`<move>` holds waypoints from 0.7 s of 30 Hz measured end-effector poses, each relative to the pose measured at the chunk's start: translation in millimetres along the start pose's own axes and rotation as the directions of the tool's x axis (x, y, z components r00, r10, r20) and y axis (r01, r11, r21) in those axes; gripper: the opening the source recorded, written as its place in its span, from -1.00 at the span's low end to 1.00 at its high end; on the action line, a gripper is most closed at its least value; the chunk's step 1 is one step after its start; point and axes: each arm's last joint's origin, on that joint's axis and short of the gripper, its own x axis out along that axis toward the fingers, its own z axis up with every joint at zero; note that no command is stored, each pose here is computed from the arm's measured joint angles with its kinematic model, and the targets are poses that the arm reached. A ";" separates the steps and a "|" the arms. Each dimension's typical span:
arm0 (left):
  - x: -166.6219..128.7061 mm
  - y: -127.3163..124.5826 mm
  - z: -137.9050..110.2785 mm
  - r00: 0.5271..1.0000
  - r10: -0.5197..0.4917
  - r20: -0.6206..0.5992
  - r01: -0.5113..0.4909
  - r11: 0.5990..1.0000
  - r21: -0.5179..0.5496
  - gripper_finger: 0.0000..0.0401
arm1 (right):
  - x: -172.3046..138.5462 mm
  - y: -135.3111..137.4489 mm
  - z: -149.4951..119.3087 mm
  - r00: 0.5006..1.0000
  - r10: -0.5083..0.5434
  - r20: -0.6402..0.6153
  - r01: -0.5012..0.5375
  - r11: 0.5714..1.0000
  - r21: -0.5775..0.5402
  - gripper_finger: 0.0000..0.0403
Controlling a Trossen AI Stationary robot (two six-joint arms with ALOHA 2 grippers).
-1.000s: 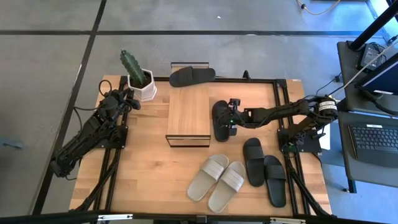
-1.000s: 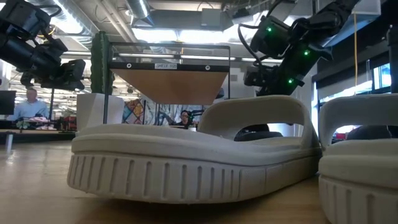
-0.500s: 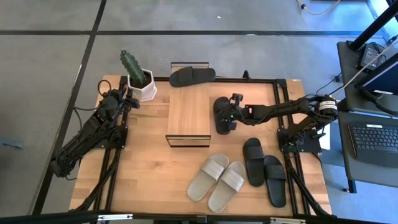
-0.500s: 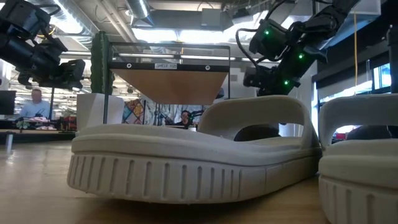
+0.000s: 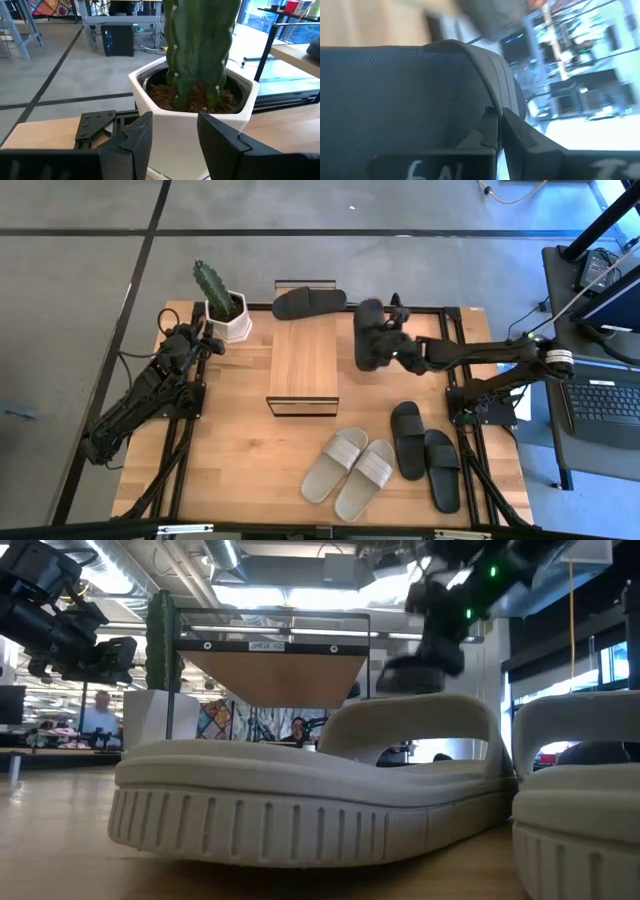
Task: Pick and place slides into the shelf
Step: Put the top left black slide on the shelf
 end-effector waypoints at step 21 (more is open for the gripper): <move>0.0 0.0 0.0 1.000 0.000 0.000 0.000 1.000 0.000 -0.26 | 25.5 -115.1 57.1 0.421 0.438 0.794 -0.135 0.896 -0.422 -0.95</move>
